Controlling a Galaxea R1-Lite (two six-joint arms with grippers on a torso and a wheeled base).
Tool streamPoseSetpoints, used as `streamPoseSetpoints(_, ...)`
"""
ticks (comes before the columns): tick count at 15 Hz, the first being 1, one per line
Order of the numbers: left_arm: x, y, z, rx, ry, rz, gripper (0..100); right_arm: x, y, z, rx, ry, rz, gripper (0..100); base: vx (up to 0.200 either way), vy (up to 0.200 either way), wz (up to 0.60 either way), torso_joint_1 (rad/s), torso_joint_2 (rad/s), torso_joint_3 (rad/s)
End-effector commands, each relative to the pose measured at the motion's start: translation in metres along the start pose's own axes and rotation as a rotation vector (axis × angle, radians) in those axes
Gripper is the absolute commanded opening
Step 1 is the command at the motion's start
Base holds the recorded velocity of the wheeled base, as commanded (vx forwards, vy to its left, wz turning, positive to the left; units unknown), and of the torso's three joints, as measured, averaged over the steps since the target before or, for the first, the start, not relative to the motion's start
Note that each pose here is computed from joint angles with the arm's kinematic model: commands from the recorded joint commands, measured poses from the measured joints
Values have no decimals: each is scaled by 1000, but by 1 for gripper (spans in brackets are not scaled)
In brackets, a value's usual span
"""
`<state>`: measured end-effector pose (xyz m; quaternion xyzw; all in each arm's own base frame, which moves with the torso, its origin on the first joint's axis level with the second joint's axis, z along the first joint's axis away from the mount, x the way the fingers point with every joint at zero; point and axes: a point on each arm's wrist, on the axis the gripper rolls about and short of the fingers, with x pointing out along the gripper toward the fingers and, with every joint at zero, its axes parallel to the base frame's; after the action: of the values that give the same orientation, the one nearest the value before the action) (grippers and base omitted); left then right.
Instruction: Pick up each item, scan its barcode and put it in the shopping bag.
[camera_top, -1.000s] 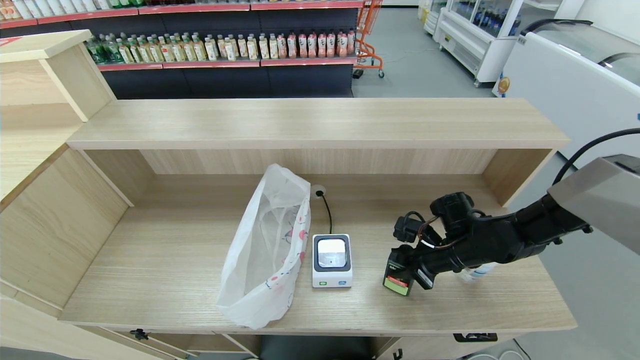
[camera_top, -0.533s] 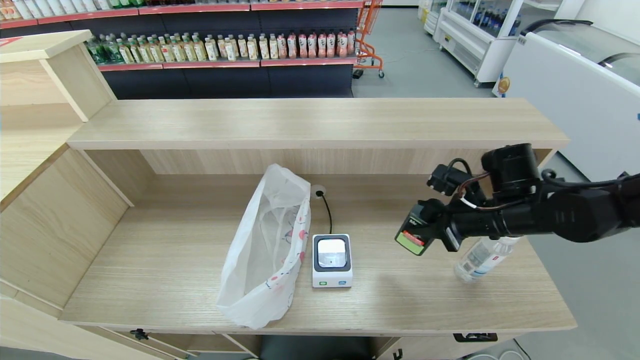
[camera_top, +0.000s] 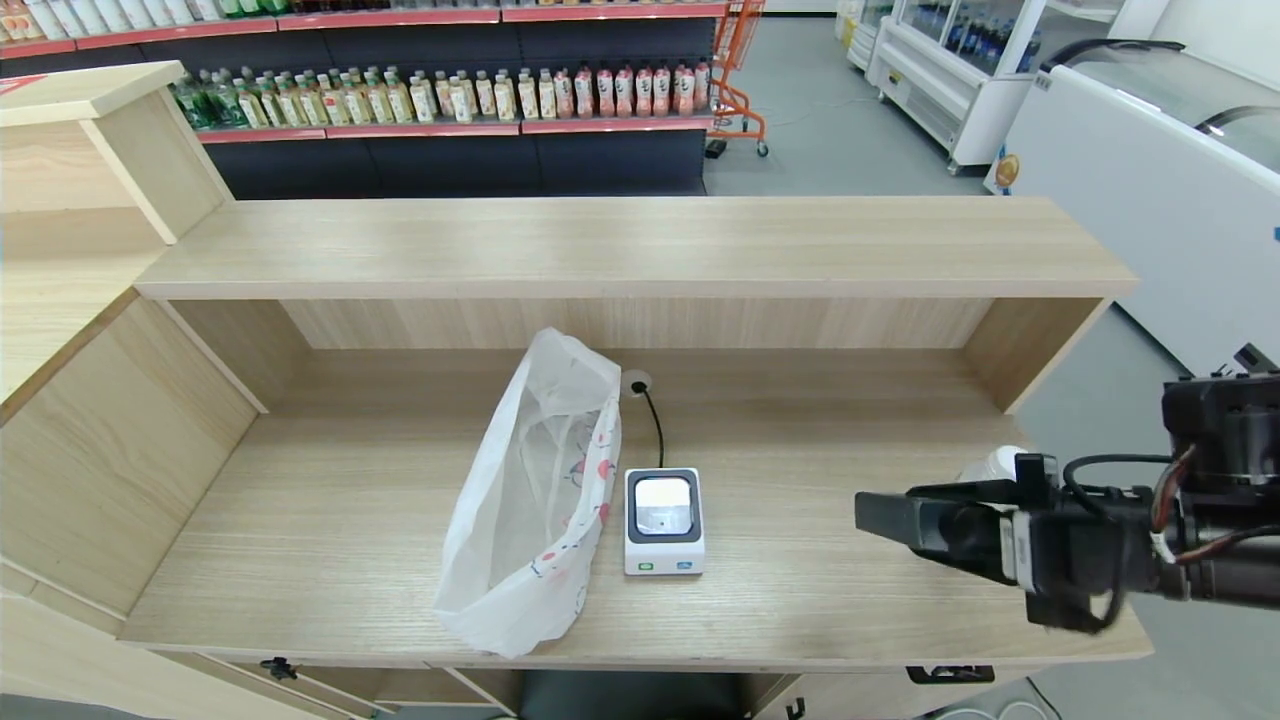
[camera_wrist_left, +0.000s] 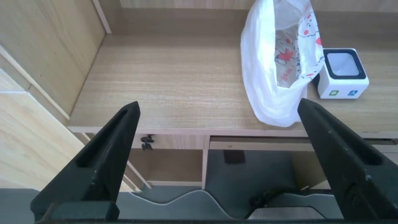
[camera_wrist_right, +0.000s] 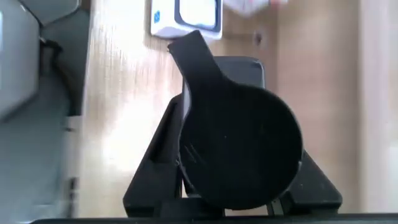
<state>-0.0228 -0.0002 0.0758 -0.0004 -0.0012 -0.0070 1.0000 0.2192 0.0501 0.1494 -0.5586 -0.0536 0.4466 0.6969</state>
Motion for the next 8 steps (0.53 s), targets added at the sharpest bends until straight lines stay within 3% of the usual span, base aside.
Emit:
streamPoseSetpoints(1,0,0,0,-1,1,0,100,-10,4,9,-368,-172,-2,0,0,0,0,0,0,0)
streamPoseSetpoints(2,0,0,0,-1,1,0,100,-8,6,11,-459,-194,-1,0,0,0,0,0,0,0)
streamPoseSetpoints(3,0,0,0,-1,1,0,100,0,12,23,-683,-310,-11,0,0,0,0,0,0,0)
streamPoseSetpoints(5,0,0,0,-1,1,0,100,21,20,41,-938,-465,-18,0,0,0,0,0,0,0)
streamPoseSetpoints(7,0,0,0,1,1,0,100,35,34,64,-1091,-606,-19,0,0,0,0,0,0,0)
streamPoseSetpoints(8,0,0,0,-1,1,0,100,37,35,68,-1132,-629,-31,0,0,0,0,0,0,0)
